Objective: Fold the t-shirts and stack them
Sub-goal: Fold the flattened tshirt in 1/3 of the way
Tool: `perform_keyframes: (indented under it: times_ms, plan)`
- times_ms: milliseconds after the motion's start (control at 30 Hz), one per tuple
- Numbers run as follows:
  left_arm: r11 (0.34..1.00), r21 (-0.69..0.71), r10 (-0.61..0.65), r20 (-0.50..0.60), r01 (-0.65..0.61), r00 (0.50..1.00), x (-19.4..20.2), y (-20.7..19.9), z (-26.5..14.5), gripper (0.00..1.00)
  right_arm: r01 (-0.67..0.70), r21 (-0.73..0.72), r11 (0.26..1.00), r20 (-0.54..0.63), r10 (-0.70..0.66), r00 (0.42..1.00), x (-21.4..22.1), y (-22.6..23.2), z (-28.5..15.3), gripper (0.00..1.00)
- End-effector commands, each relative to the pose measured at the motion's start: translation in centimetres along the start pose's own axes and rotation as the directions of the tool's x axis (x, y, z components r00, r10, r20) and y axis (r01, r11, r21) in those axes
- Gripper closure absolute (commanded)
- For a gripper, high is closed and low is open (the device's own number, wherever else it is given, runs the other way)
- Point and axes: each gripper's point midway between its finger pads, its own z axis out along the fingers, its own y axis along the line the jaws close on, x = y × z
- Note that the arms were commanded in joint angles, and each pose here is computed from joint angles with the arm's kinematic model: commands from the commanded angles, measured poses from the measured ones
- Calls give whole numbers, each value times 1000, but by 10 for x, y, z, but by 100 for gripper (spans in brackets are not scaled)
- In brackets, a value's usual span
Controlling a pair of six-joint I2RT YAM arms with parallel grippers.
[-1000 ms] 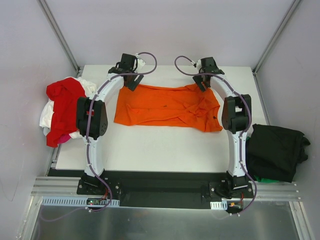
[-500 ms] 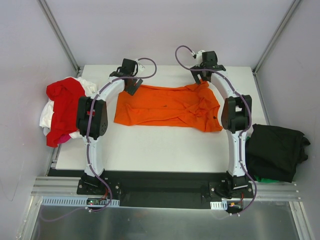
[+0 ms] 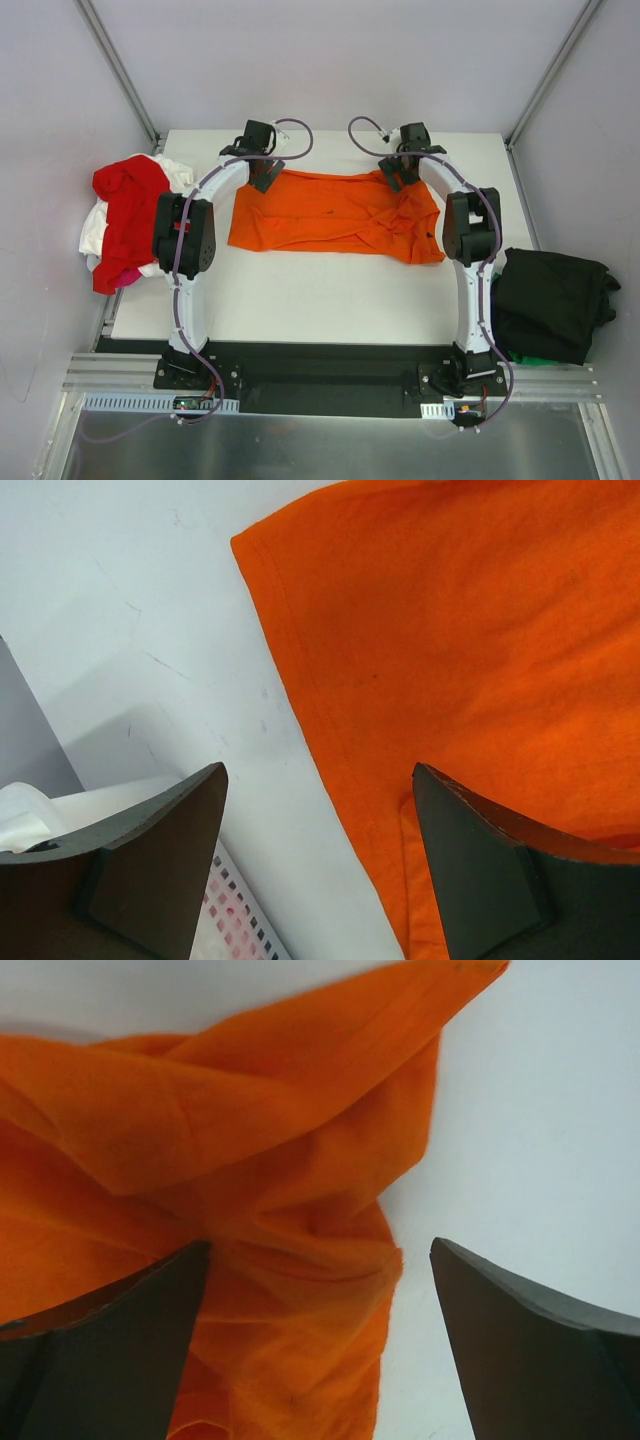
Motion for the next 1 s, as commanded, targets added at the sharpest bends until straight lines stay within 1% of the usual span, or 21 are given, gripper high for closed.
perform_keyframes:
  times_ms: [0,167,267,567,833,967]
  plan:
    - [1000,-15,14,18,-14,1000,-7,1,0,25,11,25,1000,38,-12,999,-9,-13,-26,2]
    - [997,-10,80,-5,-80,997,-3,-10,7,25,61,61,996,-2,-61,998,2,-15,-26,2]
    - [995,2,98,-20,-98,995,1,-17,12,25,84,66,994,-13,-83,996,4,-16,-28,2]
    - [985,29,170,-74,-168,983,18,-35,28,24,107,72,992,-2,-107,994,-3,-20,-43,2]
    - [981,54,192,-126,-186,973,42,-49,30,24,125,64,990,12,-126,992,-8,-19,-58,1]
    - [981,58,192,-151,-185,970,54,-54,27,25,137,53,989,-11,-136,991,5,-14,-58,1]
